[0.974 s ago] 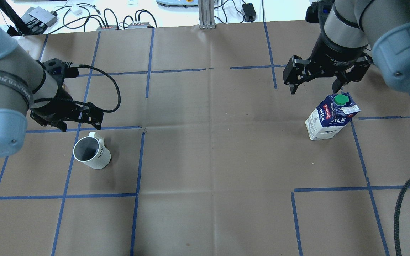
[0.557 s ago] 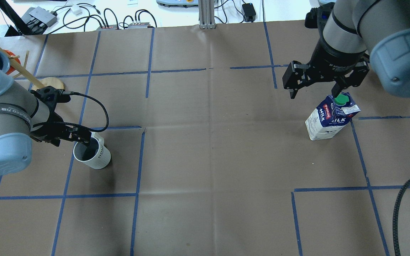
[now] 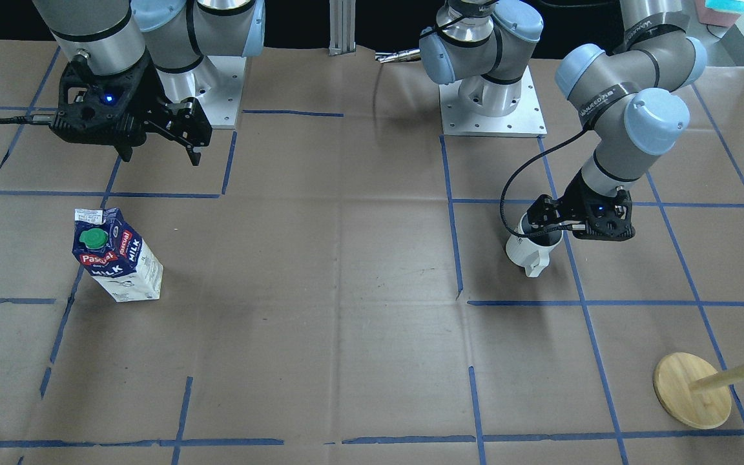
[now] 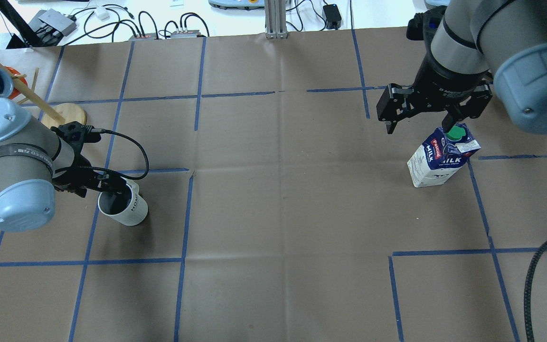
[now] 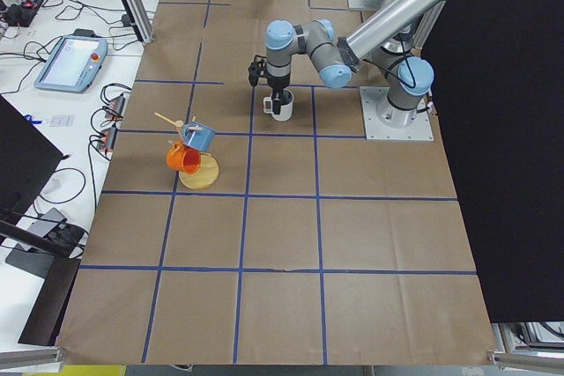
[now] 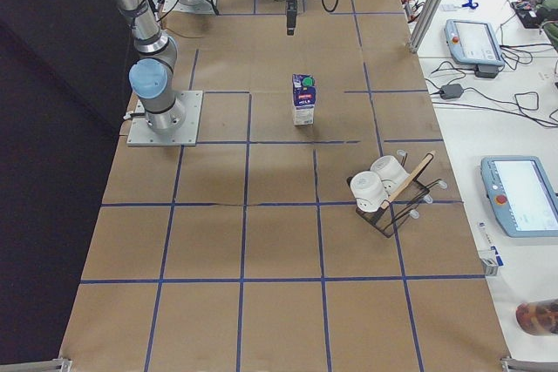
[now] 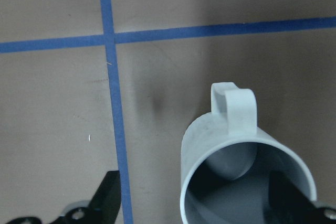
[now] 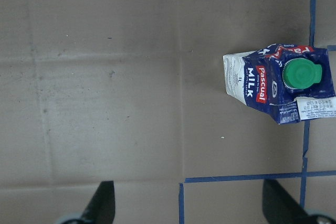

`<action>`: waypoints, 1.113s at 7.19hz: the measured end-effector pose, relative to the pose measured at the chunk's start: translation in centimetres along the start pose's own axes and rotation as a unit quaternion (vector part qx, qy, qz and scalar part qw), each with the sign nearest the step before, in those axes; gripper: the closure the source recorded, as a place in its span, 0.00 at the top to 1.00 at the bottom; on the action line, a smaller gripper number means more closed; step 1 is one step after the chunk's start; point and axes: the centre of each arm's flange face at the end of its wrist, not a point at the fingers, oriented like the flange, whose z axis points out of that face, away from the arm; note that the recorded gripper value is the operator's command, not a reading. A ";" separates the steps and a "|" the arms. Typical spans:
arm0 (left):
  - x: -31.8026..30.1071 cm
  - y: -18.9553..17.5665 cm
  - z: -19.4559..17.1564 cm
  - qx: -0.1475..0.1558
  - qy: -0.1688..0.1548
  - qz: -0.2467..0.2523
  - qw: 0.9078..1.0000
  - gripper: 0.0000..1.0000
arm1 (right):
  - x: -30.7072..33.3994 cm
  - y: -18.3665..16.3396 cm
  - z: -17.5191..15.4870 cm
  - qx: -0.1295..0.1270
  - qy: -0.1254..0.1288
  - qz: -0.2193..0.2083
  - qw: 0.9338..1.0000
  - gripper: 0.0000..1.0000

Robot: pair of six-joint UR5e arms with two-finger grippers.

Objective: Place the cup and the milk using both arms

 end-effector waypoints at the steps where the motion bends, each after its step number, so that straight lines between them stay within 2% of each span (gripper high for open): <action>1: 0.0 0.2 0.5 -0.004 0.001 0.001 1.000 0.18 | 0.0 0.0 0.0 0.001 0.000 0.001 1.000 1.00; 2: 0.0 0.2 0.8 -0.007 0.000 0.000 1.000 0.02 | 0.0 0.0 -0.1 0.002 0.000 0.004 1.000 1.00; 5: -0.1 0.1 0.2 -0.002 -0.003 -0.003 1.000 0.00 | 0.0 -0.1 -0.4 0.012 -0.001 0.005 1.000 1.00; 7: 0.5 -1.1 -1.7 0.023 -0.003 -0.007 1.000 0.00 | 0.0 -0.1 -0.5 0.013 -0.001 0.003 1.000 1.00; 8: 1.6 -2.4 -2.8 0.040 0.008 -0.017 0.999 0.00 | 0.0 -0.1 -0.5 0.013 0.000 0.001 1.000 1.00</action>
